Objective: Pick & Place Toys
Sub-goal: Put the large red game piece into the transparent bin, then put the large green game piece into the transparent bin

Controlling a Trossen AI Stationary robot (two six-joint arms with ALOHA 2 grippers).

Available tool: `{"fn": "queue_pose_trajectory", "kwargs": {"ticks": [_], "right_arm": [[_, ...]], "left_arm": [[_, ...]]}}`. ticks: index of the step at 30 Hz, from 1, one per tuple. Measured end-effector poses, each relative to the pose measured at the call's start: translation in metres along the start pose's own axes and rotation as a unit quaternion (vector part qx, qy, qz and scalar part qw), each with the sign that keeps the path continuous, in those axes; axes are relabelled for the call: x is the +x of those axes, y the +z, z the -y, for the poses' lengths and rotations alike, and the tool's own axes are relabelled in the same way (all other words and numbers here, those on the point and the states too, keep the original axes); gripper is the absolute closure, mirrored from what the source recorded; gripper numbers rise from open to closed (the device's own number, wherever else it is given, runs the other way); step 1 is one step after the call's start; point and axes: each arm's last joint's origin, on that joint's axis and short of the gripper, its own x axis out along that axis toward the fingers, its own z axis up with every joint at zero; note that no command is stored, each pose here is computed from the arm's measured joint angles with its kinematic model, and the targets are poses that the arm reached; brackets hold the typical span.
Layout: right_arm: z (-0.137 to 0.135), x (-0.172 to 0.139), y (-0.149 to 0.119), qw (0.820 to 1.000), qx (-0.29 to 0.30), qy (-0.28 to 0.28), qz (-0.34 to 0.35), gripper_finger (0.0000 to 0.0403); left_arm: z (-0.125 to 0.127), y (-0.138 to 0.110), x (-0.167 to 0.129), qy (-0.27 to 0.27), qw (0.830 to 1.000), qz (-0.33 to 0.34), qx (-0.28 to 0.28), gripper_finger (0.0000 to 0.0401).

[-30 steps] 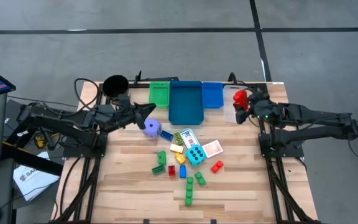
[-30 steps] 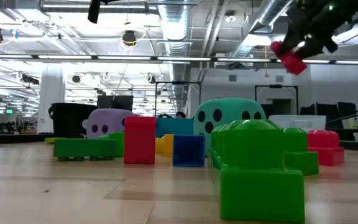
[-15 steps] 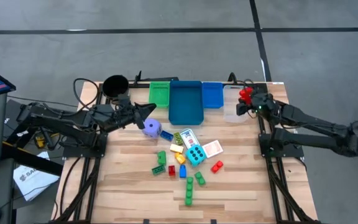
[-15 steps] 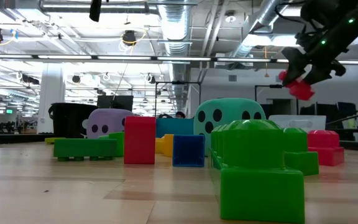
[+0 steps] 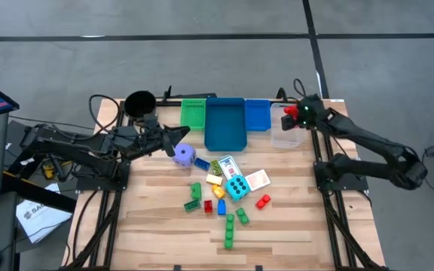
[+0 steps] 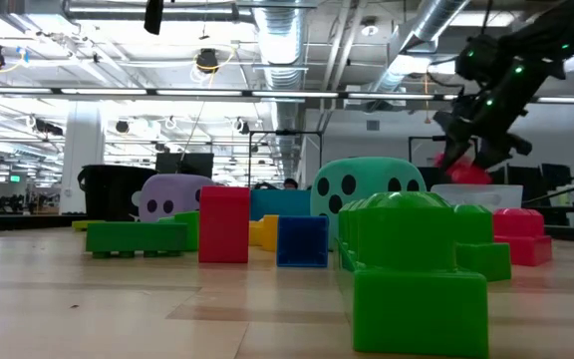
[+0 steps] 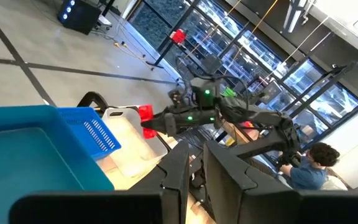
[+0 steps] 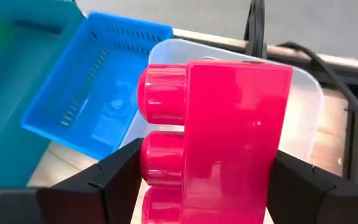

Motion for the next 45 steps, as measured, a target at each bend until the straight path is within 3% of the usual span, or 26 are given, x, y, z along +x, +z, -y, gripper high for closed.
{"fn": "queue_pose_trajectory", "kwargs": {"ticks": [7,13,22,27,31,37,45], "right_arm": [[-0.011,0.011,0.02,1.0,-0.004,0.015,-0.022,0.0124],[-0.018,0.011,0.037,0.999,-0.006,0.031,-0.017,0.0079],[-0.025,0.001,0.038,0.998,-0.034,0.04,-0.022,0.0044],[-0.043,-0.029,0.033,0.993,-0.071,0.097,0.019,0.0055],[-0.063,-0.061,0.022,0.977,-0.108,0.17,0.063,0.0072],[-0.085,-0.101,-0.003,0.957,-0.119,0.248,0.086,0.0093],[-0.118,-0.129,-0.036,0.937,-0.074,0.335,0.061,0.0097]], "left_arm": [[0.0,0.0,0.0,0.0,1.0,-0.002,0.0,0.0357],[0.0,0.0,0.0,0.0,1.0,-0.002,0.002,0.0357],[-0.001,-0.002,0.0,0.007,1.0,-0.009,0.013,0.0357],[-0.002,-0.003,0.0,0.009,0.999,-0.01,0.031,0.0357],[-0.002,-0.003,0.0,0.009,0.998,-0.011,0.067,0.0357],[-0.002,-0.003,0.0,0.006,0.998,-0.013,0.068,0.0357],[0.003,-0.007,-0.001,-0.092,0.979,-0.076,0.168,0.0357]]}}
